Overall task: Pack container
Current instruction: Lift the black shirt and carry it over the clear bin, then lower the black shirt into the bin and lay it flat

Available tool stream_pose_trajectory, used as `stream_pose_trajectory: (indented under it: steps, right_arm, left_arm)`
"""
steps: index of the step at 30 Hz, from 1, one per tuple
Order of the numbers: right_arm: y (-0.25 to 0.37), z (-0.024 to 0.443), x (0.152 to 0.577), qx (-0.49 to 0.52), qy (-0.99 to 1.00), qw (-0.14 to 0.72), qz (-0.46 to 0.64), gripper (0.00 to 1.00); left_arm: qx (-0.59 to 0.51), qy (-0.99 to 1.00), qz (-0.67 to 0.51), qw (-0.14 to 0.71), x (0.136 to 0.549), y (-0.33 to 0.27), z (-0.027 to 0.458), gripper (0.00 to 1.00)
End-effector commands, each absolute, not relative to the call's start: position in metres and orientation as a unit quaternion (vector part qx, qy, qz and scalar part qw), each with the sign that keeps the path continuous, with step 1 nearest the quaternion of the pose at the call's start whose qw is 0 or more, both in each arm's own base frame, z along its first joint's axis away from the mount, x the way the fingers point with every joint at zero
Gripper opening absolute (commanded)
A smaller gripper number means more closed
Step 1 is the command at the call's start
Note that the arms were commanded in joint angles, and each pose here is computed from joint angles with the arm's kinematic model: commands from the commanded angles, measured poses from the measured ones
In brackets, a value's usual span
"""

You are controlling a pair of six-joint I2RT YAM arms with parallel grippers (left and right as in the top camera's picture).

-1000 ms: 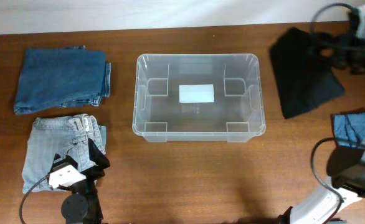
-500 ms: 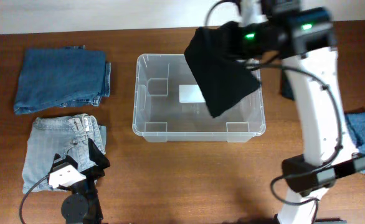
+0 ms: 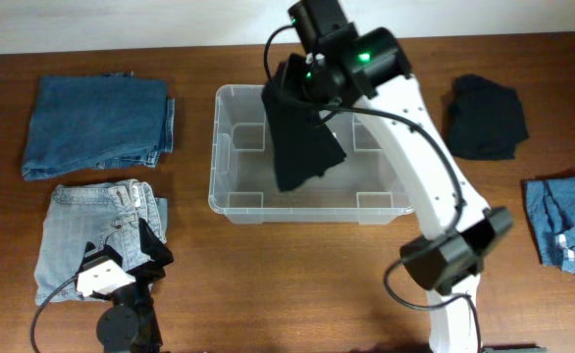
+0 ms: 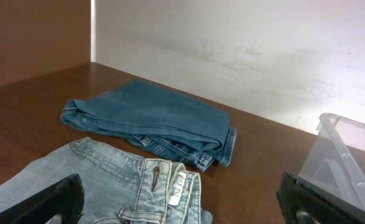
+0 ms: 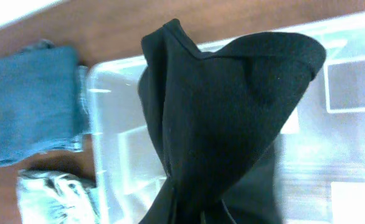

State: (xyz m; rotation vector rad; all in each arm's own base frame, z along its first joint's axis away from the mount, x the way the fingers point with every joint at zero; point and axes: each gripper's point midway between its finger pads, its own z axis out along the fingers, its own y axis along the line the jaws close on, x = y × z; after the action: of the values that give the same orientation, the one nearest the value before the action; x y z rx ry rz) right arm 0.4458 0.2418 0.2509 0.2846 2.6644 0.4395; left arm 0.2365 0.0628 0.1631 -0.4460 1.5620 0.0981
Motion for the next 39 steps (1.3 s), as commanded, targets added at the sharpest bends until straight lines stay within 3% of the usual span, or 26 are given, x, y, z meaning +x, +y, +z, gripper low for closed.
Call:
stream_pose_trajectory:
  steps: [1,7,18,26,34,39]
  right_arm:
    - [0.235,0.230,0.453,0.126,0.963,0.200,0.132,0.04]
    - [0.228,0.185,0.456,0.135,0.974,0.148,0.102,0.04]
    - [0.240,0.182,0.452,0.146,0.972,0.125,0.134,0.04]
    - [0.187,0.174,0.448,0.200,0.970,0.134,0.025,0.04]
    - [0.191,0.174,0.448,0.210,0.969,0.123,0.045,0.04]
    - [0.236,0.180,0.445,0.186,0.966,0.087,0.154,0.04]
  left_arm:
    - [-0.205,0.696,0.049,0.686,0.235,0.066,0.163,0.99]
    - [-0.205,0.696,0.049,0.686,0.235,0.066,0.163,0.99]
    - [-0.205,0.696,0.049,0.686,0.235,0.066,0.163,0.99]
    - [-0.205,0.696,0.049,0.686,0.235,0.066,0.163,0.99]
    - [-0.205,0.696,0.049,0.686,0.235,0.066,0.163,0.99]
    - [-0.205,0.696,0.049,0.686,0.235,0.066,0.163,0.99]
